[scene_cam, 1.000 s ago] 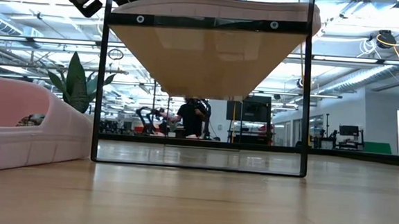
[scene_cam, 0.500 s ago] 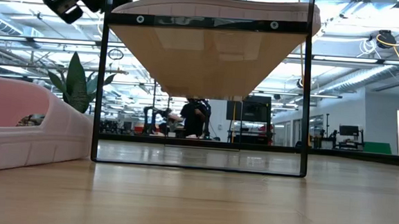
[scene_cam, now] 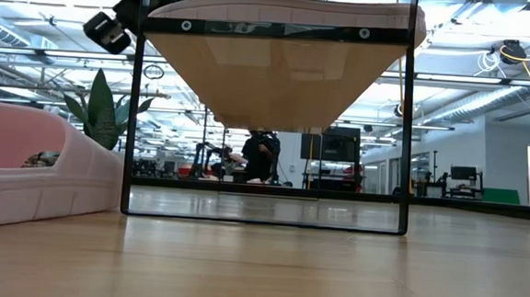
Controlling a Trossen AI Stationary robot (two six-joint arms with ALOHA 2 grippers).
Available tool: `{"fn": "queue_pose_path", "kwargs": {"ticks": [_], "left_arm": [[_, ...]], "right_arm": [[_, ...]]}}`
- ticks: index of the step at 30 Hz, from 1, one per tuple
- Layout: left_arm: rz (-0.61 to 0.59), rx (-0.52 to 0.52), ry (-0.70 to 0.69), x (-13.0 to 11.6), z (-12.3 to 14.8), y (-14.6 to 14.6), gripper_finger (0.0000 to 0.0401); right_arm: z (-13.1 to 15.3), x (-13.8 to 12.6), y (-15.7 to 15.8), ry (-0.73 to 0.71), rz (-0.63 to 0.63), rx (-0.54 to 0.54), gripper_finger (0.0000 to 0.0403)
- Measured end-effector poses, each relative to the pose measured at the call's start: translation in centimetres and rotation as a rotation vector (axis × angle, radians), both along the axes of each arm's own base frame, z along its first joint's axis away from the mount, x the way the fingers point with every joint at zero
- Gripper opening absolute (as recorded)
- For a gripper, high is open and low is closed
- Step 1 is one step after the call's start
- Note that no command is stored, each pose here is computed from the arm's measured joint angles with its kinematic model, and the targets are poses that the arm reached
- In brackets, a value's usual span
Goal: Pick and place slides into the shelf
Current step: Put the white slides on the shelf
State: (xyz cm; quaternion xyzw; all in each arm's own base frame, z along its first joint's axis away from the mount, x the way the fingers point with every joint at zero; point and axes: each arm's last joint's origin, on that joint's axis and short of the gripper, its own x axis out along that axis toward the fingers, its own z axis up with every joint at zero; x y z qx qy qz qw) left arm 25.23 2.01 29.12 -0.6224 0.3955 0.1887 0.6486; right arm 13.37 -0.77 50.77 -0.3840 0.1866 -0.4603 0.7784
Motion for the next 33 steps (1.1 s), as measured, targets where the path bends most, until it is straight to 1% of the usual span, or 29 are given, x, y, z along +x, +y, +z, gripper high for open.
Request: {"fn": "queue_pose_path", "kwargs": {"ticks": [3, 5, 8, 10, 12, 15, 18, 22, 26, 29, 33], "left_arm": [[-0.021, -0.015, 0.030, 0.0, -0.5, 0.2, 0.0108], [-0.038, -0.030, 0.023, 0.5, -0.7, 0.2, 0.0108], [-0.057, -0.035, 0.071, 0.6, -1.5, 0.2, 0.0108], [-0.063, -0.037, 0.062, 0.9, -1.5, 0.2, 0.0108], [-0.064, -0.041, 0.119, 0.5, -2.0, 0.3, 0.0108], [-0.071, -0.040, 0.141, 0.3, -1.9, 0.2, 0.0108], [-0.079, -0.075, 0.259, -0.8, -2.5, 0.0, 0.0108], [-0.120, -0.121, 0.419, -2.2, -2.9, -0.9, 0.0108], [-0.184, -0.123, 0.536, -3.3, -3.0, -2.2, 0.0108], [-0.235, -0.114, 0.597, -4.0, -3.1, -3.1, 0.0108], [-0.262, -0.105, 0.667, -4.6, -3.1, -4.1, 0.0108]], "right_arm": [[0.0, 0.0, 0.0, 0.000, 0.000, 0.000, 0.0109], [0.0, 0.0, 0.0, 0.000, 0.000, 0.000, 0.0109], [0.0, 0.0, 0.0, 0.000, 0.000, 0.000, 0.0109], [0.0, 0.0, 0.0, 0.001, 0.000, 0.000, 0.0109], [0.0, 0.0, 0.0, 0.000, 0.000, 0.000, 0.0109], [0.0, 0.0, 0.0, 0.002, 0.000, -0.001, 0.0109], [0.0, 0.0, 0.0, 0.002, 0.000, -0.001, 0.0109], [0.0, 0.0, 0.0, 0.006, -0.001, -0.003, 0.0109], [0.0, 0.0, 0.0, 0.007, -0.001, -0.004, 0.0109], [0.0, 0.0, 0.0, 0.010, -0.001, -0.005, 0.0109], [0.0, 0.0, 0.0, 0.042, -0.003, -0.024, 0.0109]]}}
